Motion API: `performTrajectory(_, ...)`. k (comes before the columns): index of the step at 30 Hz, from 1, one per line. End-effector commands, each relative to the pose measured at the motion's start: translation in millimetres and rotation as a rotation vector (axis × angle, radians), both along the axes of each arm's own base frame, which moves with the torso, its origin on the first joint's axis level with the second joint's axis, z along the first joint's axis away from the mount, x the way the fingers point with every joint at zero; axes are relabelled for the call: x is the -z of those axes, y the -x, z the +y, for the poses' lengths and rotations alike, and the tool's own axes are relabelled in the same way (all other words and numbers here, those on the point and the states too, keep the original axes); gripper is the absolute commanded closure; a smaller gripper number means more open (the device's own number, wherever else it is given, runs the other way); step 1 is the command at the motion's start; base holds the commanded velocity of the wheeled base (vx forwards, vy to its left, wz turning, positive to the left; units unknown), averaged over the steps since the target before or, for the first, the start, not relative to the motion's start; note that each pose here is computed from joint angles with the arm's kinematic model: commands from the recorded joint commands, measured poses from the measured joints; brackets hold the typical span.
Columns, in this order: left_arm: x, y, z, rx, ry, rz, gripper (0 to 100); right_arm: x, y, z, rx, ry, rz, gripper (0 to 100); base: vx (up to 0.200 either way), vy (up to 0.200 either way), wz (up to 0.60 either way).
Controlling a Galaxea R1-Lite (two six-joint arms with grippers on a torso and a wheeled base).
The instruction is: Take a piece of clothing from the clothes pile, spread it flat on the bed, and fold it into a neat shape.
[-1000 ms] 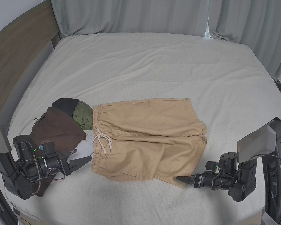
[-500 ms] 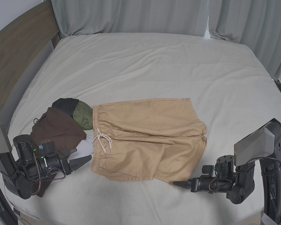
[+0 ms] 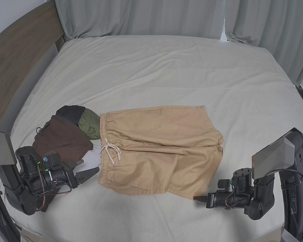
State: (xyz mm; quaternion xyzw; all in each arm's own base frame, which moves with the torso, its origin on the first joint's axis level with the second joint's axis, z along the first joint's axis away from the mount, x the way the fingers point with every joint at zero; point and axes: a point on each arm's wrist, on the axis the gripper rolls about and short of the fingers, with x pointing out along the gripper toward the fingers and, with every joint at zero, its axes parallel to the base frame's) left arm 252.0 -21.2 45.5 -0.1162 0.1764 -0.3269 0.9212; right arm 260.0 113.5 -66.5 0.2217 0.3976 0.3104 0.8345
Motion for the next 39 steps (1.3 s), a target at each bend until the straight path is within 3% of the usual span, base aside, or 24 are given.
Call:
performTrajectory(1, 3, 0, -1, 0.003, 0.002, 0.013, 0, -3, 4, -4, 0.010, 0.005, 0.005, 100, 0.000, 0.000, 0.00)
performTrajectory(15, 28, -7, 0, 0.003, 0.004, 0.103, 0, -31, 14, -50, 0.146, 0.010, -0.002, 100, 0.000, 0.000, 0.00)
performTrajectory(39, 66, -20, -3, -0.008, 0.010, 0.222, 0, -34, 13, -49, 0.142, 0.005, -0.015, 100, 0.000, 0.000, 0.00)
